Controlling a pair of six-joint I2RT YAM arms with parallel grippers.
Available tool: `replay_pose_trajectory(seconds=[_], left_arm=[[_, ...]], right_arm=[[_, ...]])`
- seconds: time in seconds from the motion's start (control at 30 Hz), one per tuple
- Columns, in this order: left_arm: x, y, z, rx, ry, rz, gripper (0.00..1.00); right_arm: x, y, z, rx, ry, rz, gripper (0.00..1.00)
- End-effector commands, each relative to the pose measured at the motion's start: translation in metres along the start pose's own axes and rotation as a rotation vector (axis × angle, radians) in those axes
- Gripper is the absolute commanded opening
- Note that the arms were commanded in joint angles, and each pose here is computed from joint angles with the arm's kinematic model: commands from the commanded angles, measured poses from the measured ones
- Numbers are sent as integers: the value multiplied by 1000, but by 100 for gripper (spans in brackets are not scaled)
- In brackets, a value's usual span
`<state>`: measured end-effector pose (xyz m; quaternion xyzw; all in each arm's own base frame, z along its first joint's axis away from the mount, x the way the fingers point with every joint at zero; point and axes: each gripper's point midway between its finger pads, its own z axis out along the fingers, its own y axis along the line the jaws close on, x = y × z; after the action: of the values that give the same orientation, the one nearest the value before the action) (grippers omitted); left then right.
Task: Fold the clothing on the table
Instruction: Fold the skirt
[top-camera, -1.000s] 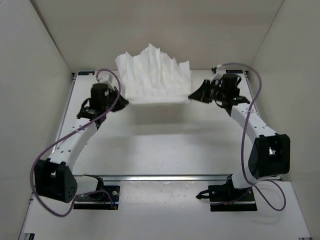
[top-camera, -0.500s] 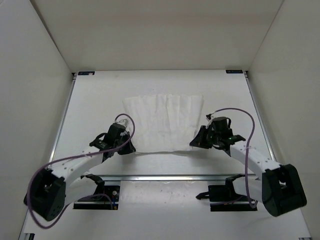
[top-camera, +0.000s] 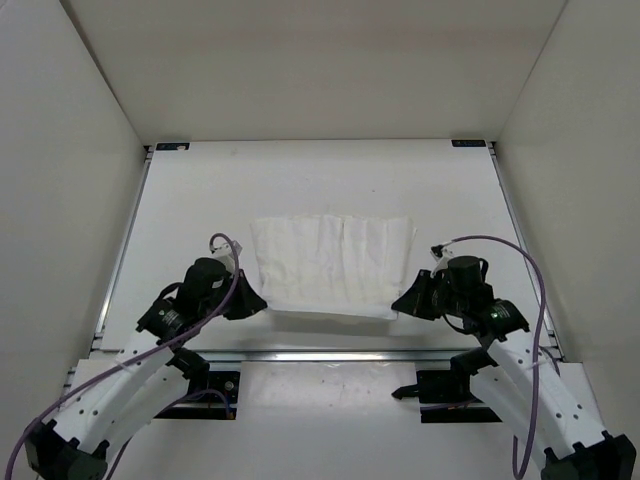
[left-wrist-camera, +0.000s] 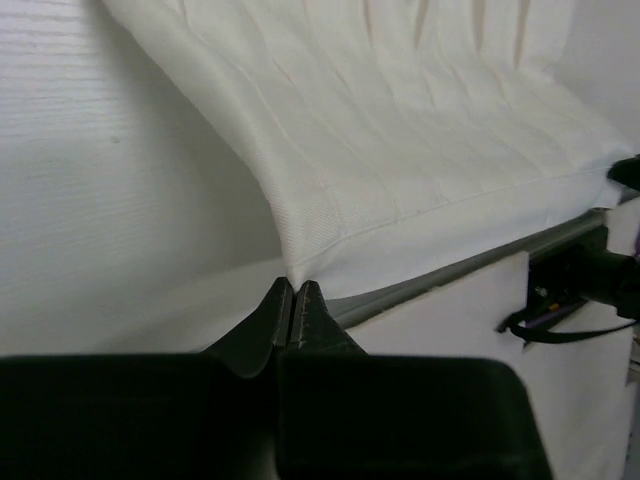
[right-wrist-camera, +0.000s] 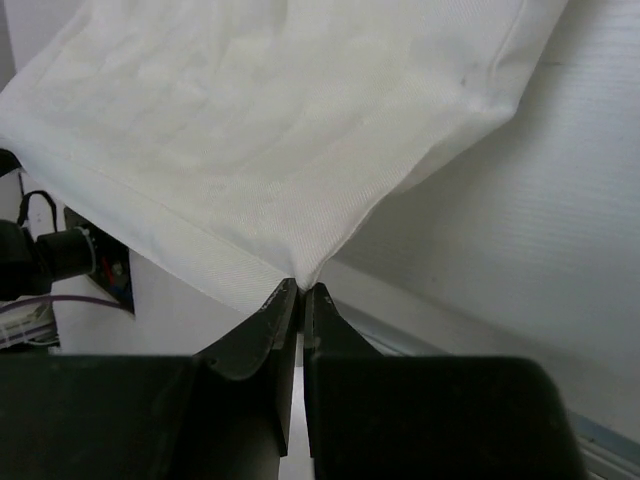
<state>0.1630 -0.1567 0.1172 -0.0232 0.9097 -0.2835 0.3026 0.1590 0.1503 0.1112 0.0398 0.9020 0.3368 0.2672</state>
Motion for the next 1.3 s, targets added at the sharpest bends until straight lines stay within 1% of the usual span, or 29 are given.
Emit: replay_pose_trajectory(seconds=[0.0,0.07,0.17,0.23,0.3,0.37,0.4,0.43,0.47,0.53,0.57,0.6,0.63,0.67,0.7,0.73,0.77,0.8,0.83,0.87,0.97,1.0,1.07,1.1,1.13,1.17,1.2,1.27], left_arm=[[-1,-1,-28,-9,8,3,0],[-4,-7,-37,16,-14,-12,0],[-2,-16,-47,64,-8,-30,0],[-9,-24,-58,90,-24,-32,0],[-24,-33,-71,98,-58,-15,0],[-42,-38,-81,81,-90,18,0],[-47,-33,-80,53,-95,18,0],[-57,-32,-79,42,-116,33,0],[-62,-31,-72,42,-112,23,0],[-74,-31,-63,44,-127,20,0],[-79,-30,-51,49,-133,11,0],[-85,-29,-40,50,-141,5,0],[-89,-28,-35,47,-146,-6,0],[-94,-23,-21,43,-147,-21,0],[-97,-22,-12,56,-154,-24,0],[-97,-14,-1,41,-136,-45,0],[-101,-7,10,40,-139,-85,0],[-105,-4,21,50,-145,-95,0],[-112,2,24,48,-157,-130,0],[-117,9,33,37,-165,-157,0],[-145,24,50,-14,-216,-191,0],[-155,29,58,-25,-215,-207,0],[-178,36,70,-33,-234,-228,0],[-188,43,80,-37,-224,-250,0],[-202,51,87,-50,-231,-266,0],[-213,47,90,-20,-227,-270,0],[-211,52,100,-5,-192,-289,0],[-222,48,104,25,-193,-282,0]], right_arm=[[8,-1,-21,27,14,29,0],[11,1,-33,35,28,42,0],[11,8,-49,22,23,49,0],[10,11,-60,22,18,50,0],[5,19,-69,7,18,47,0],[-10,29,-78,-15,-15,30,0],[-12,32,-77,-29,-2,34,0],[-21,39,-81,-52,-31,13,0],[-30,45,-78,-70,-40,12,0],[-42,52,-70,-104,-51,11,0],[-49,58,-64,-149,-68,20,0],[-58,61,-54,-188,-92,41,0],[-61,67,-49,-233,-77,80,0],[-70,69,-43,-305,-108,77,0],[-82,63,-33,-332,-147,117,0],[-86,59,-26,-345,-140,184,1],[-95,49,-17,-361,-171,196,0],[-105,47,-15,-380,-215,201,0],[-172,93,-51,-571,-556,-132,0],[-125,29,-3,-340,-271,247,0],[-174,26,5,-331,-388,253,0],[-184,24,10,-317,-398,257,0],[-231,17,29,-248,-425,230,0],[-240,2,47,-202,-417,228,0],[-261,14,49,-221,-445,161,0],[-276,10,63,-201,-408,158,0],[-283,14,72,-207,-368,137,0],[-288,15,74,-215,-364,102,0]])
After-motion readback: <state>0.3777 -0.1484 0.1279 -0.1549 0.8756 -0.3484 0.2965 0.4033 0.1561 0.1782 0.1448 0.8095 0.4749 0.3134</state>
